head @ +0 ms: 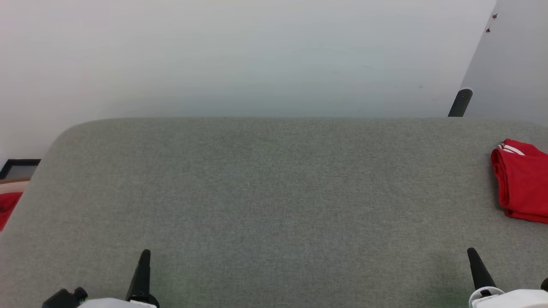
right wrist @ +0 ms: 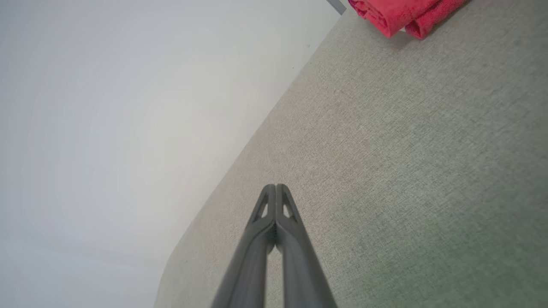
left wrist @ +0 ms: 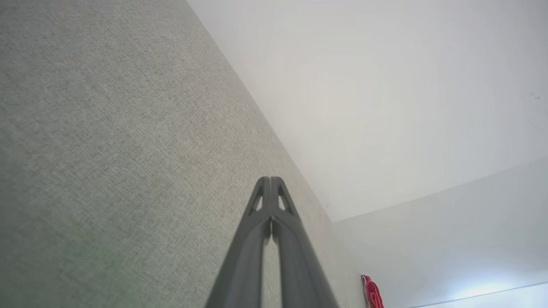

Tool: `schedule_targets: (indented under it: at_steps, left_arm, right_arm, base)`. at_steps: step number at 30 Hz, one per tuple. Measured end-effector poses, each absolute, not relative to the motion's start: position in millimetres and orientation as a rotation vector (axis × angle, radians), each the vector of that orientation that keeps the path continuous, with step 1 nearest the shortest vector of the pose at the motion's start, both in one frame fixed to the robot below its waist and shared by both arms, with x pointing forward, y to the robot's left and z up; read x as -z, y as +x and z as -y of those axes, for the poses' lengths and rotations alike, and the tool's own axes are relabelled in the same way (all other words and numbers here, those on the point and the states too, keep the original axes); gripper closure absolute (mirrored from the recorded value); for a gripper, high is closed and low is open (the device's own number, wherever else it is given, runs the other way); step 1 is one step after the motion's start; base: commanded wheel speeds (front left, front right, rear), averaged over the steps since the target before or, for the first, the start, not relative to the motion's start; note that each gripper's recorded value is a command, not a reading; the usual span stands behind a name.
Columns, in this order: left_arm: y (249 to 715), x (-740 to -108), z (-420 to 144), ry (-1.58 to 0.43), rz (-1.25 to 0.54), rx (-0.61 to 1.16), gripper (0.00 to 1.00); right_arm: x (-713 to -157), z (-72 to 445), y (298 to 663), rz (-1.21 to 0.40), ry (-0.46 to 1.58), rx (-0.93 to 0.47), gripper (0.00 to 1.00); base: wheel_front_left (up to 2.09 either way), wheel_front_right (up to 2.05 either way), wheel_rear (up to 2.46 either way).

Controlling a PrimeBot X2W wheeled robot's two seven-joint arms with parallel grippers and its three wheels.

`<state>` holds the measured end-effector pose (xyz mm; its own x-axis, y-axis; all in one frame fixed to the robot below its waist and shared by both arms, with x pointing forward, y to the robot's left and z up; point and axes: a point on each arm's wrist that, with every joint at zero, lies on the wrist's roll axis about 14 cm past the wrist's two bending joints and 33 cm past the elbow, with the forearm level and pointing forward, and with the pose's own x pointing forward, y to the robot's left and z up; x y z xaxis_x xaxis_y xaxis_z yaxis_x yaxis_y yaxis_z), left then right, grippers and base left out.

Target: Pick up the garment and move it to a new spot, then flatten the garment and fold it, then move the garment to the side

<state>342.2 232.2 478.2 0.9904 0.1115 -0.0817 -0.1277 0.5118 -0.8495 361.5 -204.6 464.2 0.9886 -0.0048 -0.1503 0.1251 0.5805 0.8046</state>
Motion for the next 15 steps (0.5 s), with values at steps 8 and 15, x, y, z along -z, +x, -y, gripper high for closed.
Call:
schedule_targets:
  at_steps: [8,15]
  left_arm:
    - [349,-482,-228,-1.103,-0.016,-0.13,1.0]
    - [354,-485,-225,-1.168,-0.013,-0.118,1.0]
  right_arm:
    - [-468,204,364,-0.122,1.044,0.075,1.0]
    - [-475,203,369,-0.104,1.118,0.067,1.0]
  base:
    - [0.0,0.0,0.0]
    - [0.0,0.0,0.0]
